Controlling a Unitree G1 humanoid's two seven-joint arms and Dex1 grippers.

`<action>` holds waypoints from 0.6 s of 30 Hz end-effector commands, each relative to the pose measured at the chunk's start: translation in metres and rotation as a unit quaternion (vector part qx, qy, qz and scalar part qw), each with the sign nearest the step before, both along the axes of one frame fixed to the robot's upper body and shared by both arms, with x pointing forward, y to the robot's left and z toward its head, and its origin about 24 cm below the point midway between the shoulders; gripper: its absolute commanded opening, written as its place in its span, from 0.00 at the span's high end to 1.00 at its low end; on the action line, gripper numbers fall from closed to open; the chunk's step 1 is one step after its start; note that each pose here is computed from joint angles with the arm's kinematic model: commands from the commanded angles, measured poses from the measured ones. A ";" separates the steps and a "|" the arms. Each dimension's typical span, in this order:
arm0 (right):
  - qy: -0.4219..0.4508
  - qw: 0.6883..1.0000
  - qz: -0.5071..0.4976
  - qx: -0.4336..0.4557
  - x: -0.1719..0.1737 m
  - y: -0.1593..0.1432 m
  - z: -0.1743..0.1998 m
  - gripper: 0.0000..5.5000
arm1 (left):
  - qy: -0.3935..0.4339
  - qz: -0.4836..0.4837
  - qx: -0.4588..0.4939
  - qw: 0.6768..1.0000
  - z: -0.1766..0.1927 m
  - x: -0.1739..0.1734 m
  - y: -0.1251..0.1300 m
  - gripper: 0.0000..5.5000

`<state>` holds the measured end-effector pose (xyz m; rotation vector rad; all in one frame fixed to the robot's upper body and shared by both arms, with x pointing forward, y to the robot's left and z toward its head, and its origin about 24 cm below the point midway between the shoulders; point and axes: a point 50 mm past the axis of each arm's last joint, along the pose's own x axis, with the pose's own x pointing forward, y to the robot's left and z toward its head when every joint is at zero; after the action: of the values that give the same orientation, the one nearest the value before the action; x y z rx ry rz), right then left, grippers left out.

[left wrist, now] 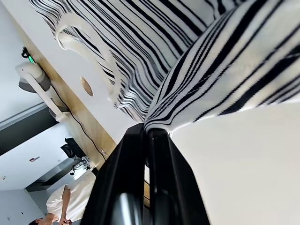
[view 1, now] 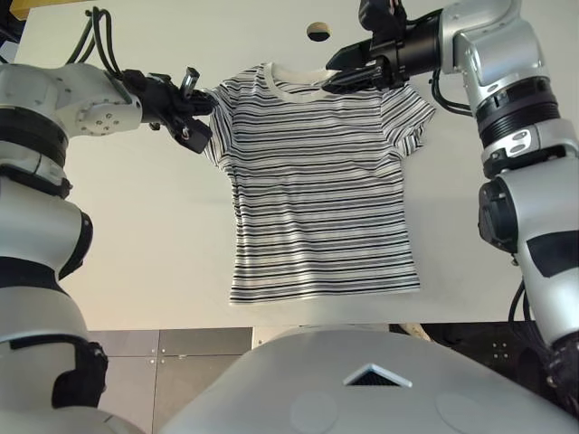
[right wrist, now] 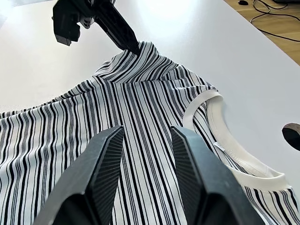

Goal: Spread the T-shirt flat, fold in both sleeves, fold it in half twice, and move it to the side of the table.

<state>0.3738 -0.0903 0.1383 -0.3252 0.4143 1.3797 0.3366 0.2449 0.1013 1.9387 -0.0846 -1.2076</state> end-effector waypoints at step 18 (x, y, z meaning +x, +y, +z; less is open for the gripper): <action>0.011 1.000 -0.013 -0.017 -0.002 -0.009 -0.012 0.66 | 0.023 -0.019 -0.039 0.999 -0.013 0.012 -0.056 0.98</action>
<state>0.3719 -0.0949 0.1295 -0.3164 0.4394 1.3688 0.3440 0.1952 0.0835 1.8573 -0.1378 -1.2757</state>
